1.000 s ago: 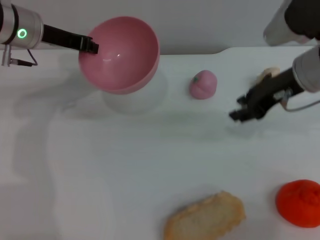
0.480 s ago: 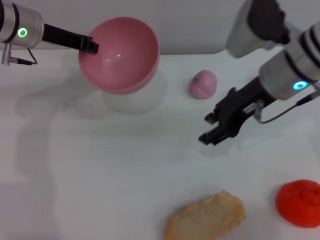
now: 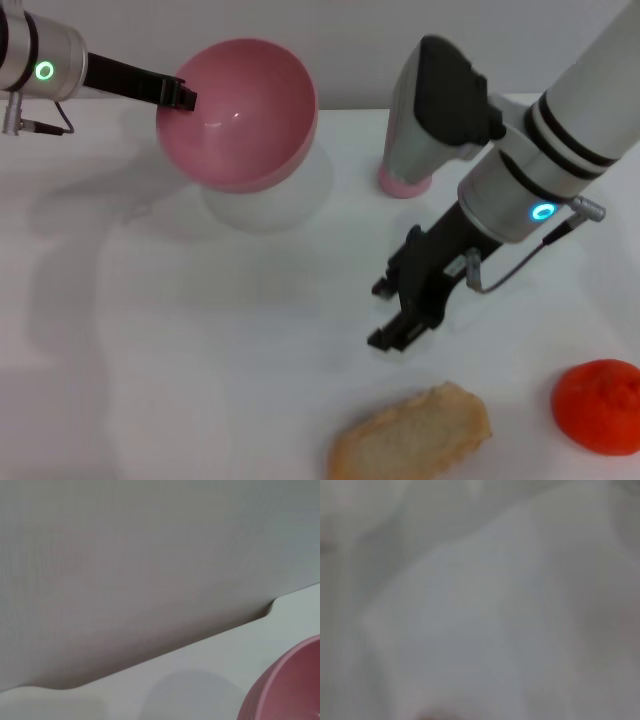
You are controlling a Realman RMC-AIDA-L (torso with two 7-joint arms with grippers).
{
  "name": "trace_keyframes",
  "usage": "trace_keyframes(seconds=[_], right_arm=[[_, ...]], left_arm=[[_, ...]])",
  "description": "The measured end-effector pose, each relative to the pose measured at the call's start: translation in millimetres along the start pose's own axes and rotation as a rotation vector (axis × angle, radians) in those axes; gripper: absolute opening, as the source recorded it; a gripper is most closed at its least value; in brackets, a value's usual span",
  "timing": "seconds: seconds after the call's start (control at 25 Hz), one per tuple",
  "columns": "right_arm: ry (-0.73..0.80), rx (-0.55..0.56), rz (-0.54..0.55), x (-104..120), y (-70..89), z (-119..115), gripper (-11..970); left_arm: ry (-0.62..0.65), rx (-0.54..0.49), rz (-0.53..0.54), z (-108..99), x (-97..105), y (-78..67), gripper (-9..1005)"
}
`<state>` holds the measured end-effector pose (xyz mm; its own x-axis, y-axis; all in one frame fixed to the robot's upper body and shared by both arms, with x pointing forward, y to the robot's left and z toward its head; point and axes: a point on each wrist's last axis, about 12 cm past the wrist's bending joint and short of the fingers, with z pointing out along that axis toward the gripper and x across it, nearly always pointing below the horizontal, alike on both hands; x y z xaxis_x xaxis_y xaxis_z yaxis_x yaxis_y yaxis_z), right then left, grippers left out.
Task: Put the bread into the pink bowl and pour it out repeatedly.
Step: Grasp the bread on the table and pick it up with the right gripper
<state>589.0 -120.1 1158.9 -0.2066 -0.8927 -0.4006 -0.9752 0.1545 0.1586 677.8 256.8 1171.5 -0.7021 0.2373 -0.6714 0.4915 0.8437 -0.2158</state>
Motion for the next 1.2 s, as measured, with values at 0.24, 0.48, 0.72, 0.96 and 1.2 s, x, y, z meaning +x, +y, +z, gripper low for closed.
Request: trace_keyframes(seconds=[0.24,0.48,0.72,0.96,1.2], right_arm=[[0.056,-0.054,-0.030,0.4,8.7,-0.2,652],[0.092,-0.080,-0.050,3.2,14.0,3.7,652],[0.122,-0.104,-0.066,8.6,18.2,12.2,651],[0.121,-0.118,-0.064,13.1,20.7,17.0,651],[0.118,-0.128,-0.057,17.6,22.2,22.4,652]], left_arm=[[0.004,0.000,-0.007,0.5,2.4,1.2,39],[0.001,0.000,0.000,0.7,0.4,-0.3,39],[0.001,0.004,0.009,2.2,-1.1,-3.1,39],[0.003,0.010,0.014,4.0,-0.1,-5.2,39],[0.009,0.019,0.018,6.4,3.0,-7.8,39]])
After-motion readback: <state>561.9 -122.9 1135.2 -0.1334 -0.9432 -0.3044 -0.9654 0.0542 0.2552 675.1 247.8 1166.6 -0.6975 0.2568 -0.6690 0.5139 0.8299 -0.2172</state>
